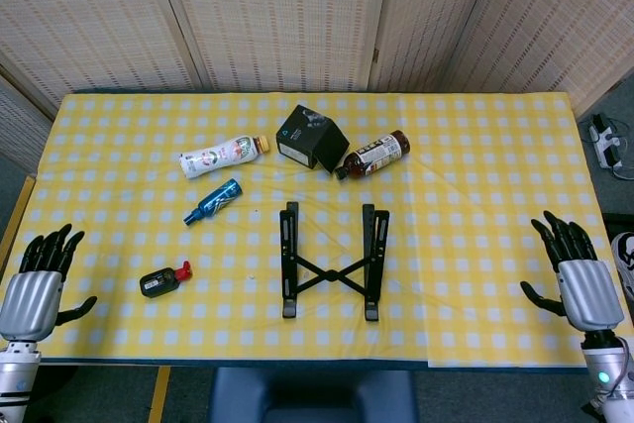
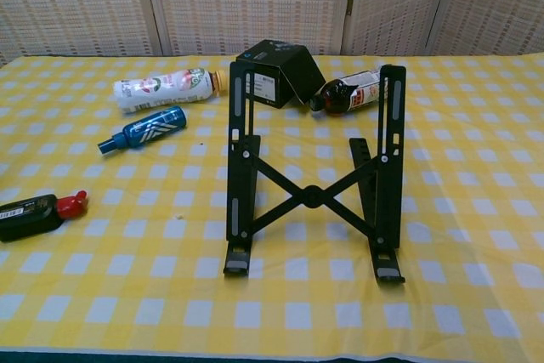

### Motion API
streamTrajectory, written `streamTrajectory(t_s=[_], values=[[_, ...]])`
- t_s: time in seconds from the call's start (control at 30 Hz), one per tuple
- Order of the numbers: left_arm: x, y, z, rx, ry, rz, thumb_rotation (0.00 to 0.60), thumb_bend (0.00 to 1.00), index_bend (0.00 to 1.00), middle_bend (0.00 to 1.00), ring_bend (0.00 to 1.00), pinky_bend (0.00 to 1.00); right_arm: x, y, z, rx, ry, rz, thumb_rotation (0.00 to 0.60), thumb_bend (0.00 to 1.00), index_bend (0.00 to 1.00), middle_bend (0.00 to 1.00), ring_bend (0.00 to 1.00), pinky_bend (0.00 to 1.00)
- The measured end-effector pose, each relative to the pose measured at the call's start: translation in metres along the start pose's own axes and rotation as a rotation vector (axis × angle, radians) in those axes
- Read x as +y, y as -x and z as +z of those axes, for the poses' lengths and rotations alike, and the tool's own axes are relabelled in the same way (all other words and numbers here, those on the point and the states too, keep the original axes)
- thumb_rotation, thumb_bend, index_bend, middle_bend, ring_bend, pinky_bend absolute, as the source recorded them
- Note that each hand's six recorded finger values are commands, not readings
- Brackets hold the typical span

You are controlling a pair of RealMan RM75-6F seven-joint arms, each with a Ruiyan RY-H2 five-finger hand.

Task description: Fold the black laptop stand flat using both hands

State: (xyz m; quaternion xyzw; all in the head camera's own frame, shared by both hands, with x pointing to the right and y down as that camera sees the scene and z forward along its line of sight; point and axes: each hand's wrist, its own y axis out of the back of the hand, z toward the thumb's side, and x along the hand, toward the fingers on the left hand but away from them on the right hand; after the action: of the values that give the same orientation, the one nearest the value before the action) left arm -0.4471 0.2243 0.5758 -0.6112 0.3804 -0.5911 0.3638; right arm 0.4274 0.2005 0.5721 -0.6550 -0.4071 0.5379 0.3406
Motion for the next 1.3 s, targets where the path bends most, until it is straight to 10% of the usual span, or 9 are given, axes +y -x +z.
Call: streamTrajectory(t_s=[0.43,1.3], values=[[0.002,-0.017,0.030,-0.125,0.097,0.026,0.600,0.21,0.00,0.00,0.00,0.00,-0.028,0.053,0.047,0.133,0.346,0.189,0.600,0.35,0.00,0.10,0.17,0.08],[-0.007,-0.079,0.087,-0.357,0.357,-0.140,0.600,0.21,0.00,0.00,0.00,0.00,-0.109,0.131,0.166,0.288,1.035,0.599,0.600,0.17,0.00,0.02,0.07,0.00]])
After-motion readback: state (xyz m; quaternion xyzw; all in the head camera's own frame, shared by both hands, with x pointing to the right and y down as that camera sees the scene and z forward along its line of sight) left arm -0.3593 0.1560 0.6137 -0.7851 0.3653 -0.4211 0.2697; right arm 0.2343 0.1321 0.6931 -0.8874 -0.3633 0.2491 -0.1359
